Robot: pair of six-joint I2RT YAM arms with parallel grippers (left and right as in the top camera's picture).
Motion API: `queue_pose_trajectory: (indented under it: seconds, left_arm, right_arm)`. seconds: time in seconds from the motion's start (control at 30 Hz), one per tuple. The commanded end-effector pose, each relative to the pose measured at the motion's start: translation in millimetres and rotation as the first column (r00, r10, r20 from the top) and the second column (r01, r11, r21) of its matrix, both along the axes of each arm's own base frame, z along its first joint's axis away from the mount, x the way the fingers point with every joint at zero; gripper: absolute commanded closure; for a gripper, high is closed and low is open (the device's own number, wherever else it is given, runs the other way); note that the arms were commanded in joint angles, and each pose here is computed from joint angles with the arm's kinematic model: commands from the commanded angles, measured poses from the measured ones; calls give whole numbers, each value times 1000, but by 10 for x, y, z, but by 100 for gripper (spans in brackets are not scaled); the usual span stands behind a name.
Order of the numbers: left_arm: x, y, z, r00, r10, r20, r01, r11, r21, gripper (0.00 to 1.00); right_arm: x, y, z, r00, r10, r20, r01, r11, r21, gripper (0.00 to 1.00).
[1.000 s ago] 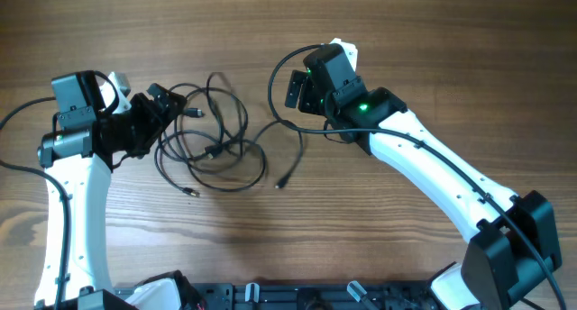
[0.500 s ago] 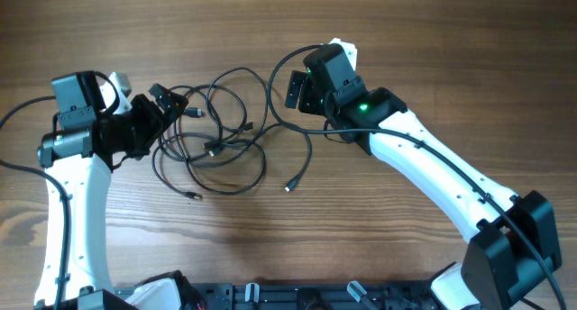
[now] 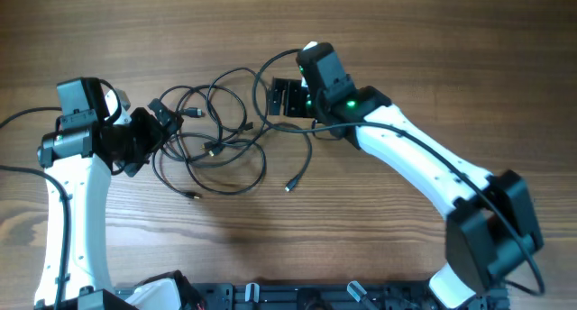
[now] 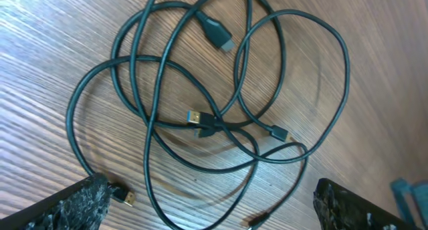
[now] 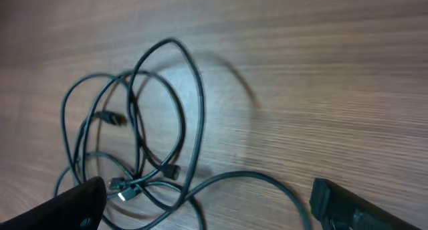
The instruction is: Untangle cables
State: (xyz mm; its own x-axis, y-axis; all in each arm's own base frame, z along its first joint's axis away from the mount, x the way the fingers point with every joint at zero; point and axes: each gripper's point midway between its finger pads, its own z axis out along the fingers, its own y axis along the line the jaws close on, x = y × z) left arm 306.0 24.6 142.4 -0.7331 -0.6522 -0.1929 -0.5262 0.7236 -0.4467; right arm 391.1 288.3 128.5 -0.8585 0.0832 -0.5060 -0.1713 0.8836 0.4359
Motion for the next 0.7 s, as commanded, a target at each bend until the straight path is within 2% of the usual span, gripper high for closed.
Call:
queue_pose_trajectory:
  seconds: [0.0,0.27,0.43,0.57,0.67]
  left_arm:
    - [24,40,-19,1000,-7,-8,7,1000,29,0]
    - [-4,33,-139,999,-7,-38,8,1000,20,0]
    - [15,38,-144,1000,-7,-30,8,1000,22,0]
    - [16,37,-143,1000,-7,-30,8,1000,22,0]
    - [16,38,-143,1000,-7,-30,8,1000,23,0]
  right_arm:
    - [-90,294,-173,987,153,-45,-148,984,94,0]
    - [-59,368,-367,978,205,-38,-201,976,86,0]
    - [-129,479,-397,961,273,-46,-264,955,135,2]
    - [-143,525,-377,957,287,-38,-279,949,149,14]
    - [-143,525,-384,957,287,-39,-278,949,148,19]
